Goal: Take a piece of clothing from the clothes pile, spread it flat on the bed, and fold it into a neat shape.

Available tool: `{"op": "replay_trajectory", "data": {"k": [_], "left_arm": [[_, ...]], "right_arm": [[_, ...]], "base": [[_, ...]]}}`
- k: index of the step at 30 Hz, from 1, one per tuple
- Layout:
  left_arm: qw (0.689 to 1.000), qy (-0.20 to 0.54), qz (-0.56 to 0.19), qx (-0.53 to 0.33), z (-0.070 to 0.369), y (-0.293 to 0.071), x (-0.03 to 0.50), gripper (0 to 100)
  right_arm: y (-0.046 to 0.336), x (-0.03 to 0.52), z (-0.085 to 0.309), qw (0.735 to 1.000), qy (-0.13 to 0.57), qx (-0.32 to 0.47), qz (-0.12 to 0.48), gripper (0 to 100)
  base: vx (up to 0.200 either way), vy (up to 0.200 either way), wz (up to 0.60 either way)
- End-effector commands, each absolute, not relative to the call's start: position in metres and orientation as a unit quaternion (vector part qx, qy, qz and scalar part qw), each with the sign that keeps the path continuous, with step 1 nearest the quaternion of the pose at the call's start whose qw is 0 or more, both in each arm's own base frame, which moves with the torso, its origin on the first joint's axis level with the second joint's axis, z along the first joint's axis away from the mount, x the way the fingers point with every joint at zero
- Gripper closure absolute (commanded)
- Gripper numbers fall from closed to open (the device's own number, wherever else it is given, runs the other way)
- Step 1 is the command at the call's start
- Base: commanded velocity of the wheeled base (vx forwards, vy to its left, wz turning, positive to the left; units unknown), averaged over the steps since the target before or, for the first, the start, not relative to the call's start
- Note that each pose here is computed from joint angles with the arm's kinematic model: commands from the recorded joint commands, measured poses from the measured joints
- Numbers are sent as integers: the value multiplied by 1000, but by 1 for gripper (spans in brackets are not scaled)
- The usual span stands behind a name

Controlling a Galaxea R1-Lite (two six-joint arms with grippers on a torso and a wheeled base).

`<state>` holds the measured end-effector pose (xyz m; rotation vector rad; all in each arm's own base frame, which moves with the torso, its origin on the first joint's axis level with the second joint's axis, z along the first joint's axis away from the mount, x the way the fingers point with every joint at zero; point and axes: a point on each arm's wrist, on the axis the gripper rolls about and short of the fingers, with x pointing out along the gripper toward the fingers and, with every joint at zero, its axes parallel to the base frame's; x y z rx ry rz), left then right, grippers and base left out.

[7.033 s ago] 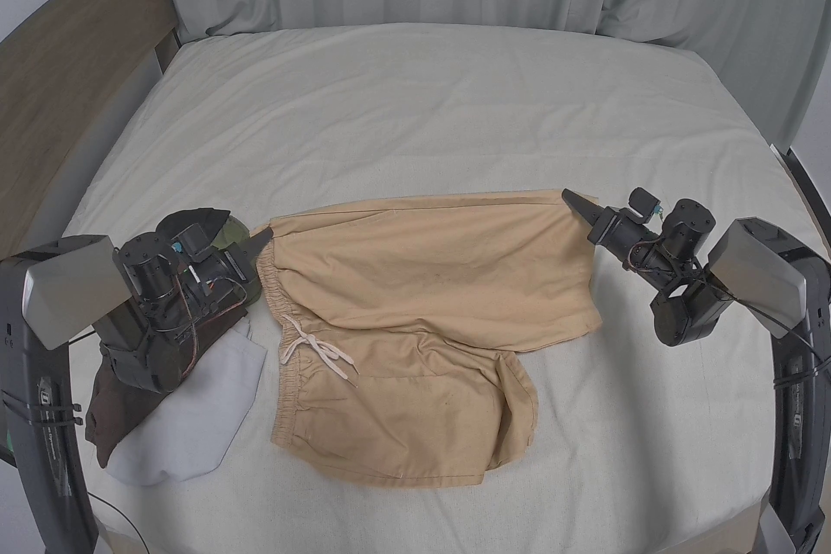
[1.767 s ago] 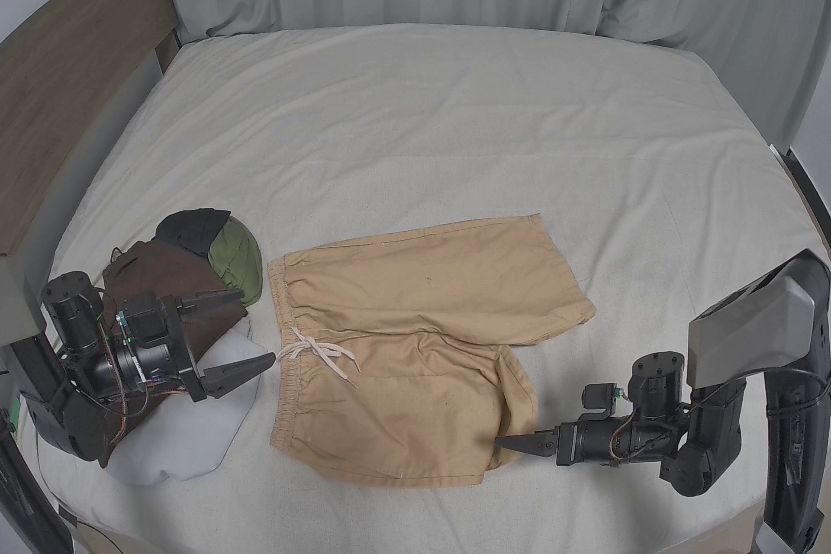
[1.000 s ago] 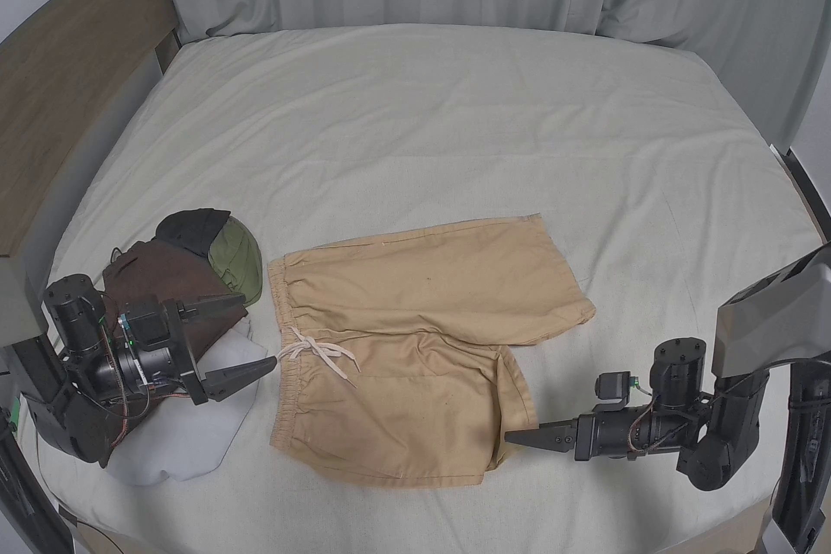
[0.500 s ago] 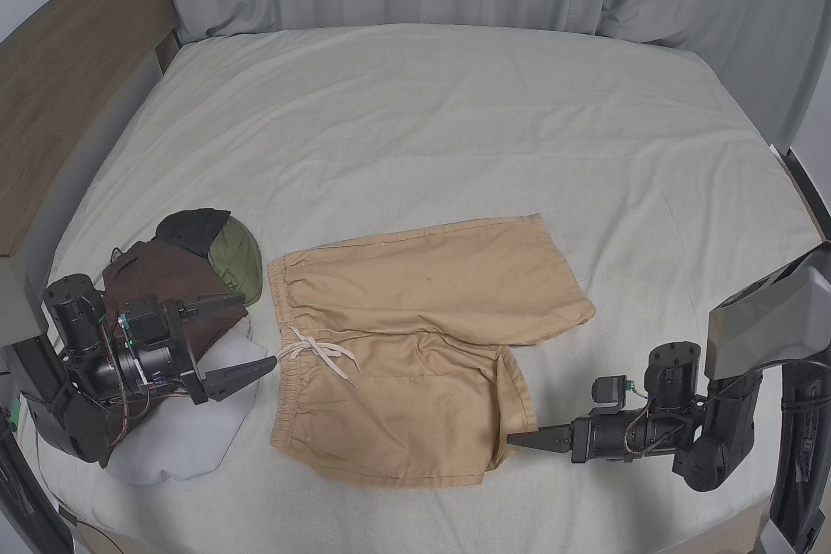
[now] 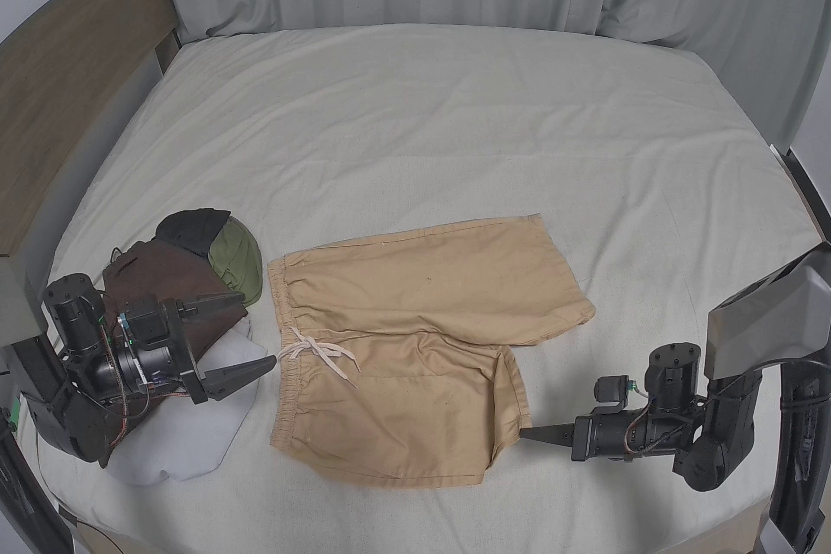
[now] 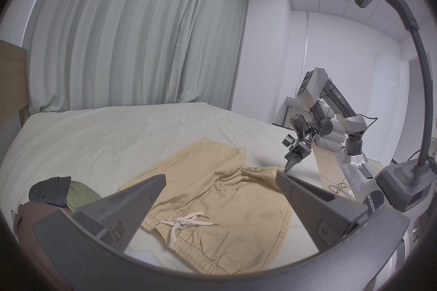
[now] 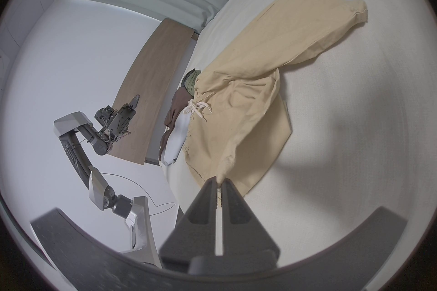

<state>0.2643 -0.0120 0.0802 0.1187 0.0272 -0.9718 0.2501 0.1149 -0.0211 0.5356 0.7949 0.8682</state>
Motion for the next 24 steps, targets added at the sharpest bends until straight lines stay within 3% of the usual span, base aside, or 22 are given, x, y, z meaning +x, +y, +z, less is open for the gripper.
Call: {"op": "replay_trajectory", "data": {"k": [1,10,24], "left_arm": [[883,12,-467,57,80,-12,265,0],[882,13,-468,57,81,-13,264,0],[882,15,-468,55,80,-13,264,0]], "right_arm": [[110,252,-19,804,365,252,397,100],[86,264,-21,849,327,216,356,100],[66,276,-16,868,301,224,325,100]], "base": [[0,0,0],[0,0,0],[0,0,0]]}}
